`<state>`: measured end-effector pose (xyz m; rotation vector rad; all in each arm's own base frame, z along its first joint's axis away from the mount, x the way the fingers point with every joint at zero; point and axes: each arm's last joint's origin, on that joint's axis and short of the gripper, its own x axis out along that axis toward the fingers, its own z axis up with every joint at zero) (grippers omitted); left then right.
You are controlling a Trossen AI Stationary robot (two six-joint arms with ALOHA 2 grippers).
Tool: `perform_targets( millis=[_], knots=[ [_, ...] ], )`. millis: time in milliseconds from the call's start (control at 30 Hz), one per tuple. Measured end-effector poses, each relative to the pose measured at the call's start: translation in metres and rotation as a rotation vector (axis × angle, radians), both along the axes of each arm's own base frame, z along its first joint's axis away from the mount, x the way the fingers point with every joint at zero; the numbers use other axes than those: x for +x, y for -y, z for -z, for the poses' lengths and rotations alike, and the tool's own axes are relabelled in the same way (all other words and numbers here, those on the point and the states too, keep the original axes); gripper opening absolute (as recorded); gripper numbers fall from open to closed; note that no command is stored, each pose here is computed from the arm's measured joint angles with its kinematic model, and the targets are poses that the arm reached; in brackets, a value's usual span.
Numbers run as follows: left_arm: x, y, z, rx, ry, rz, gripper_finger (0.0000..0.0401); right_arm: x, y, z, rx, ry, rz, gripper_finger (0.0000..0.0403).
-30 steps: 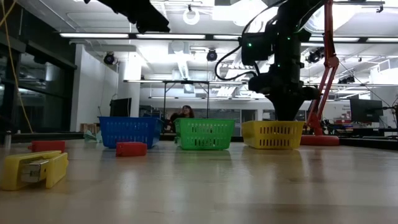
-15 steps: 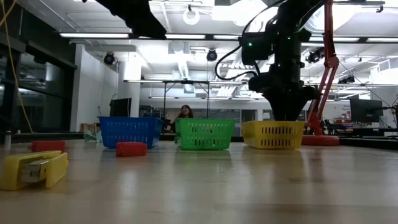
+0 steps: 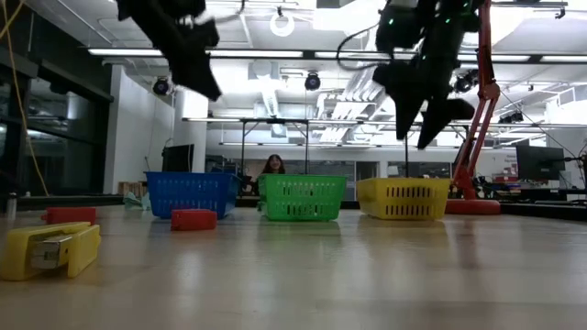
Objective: Pick and place Stapler, Stapler remover, tape
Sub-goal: Put the yellow tape into the yellow bin
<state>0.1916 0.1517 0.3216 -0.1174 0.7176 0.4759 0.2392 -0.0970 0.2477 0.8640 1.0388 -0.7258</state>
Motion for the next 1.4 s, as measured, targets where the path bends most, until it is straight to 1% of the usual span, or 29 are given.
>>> perform_targets(
  millis=[233, 400, 600, 800, 933, 1167, 1300, 1400],
  knots=[
    [-0.005, -0.036, 0.033, -0.159, -0.113, -0.107, 0.0195, -0.024, 0.004, -0.032, -0.101, 0.121, 0.03, 0.0228],
    [-0.004, -0.061, 0.063, -0.28, -0.166, -0.157, 0.0195, -0.039, 0.006, -0.046, -0.157, 0.17, 0.056, 0.0227],
    [0.001, -0.084, 0.103, -0.384, -0.255, -0.224, 0.0195, -0.051, 0.013, -0.054, -0.197, 0.19, 0.073, 0.0227],
    [0.011, -0.095, 0.134, -0.479, -0.275, -0.217, 0.0195, -0.056, 0.021, -0.054, -0.21, 0.182, 0.079, 0.0227],
    [0.013, -0.096, 0.144, -0.508, -0.292, -0.224, 0.0195, -0.058, 0.024, -0.053, -0.212, 0.178, 0.074, 0.0227],
    [0.024, -0.09, 0.143, -0.502, -0.278, -0.215, 0.0195, -0.061, 0.028, -0.053, -0.218, 0.168, 0.069, 0.0227],
    [0.032, -0.084, 0.143, -0.471, -0.299, -0.217, 0.0195, -0.062, 0.028, -0.053, -0.224, 0.165, 0.059, 0.0227],
    [0.034, -0.082, 0.143, -0.447, -0.319, -0.248, 0.0195, -0.062, 0.029, -0.053, -0.229, 0.162, 0.047, 0.0227]
  ],
)
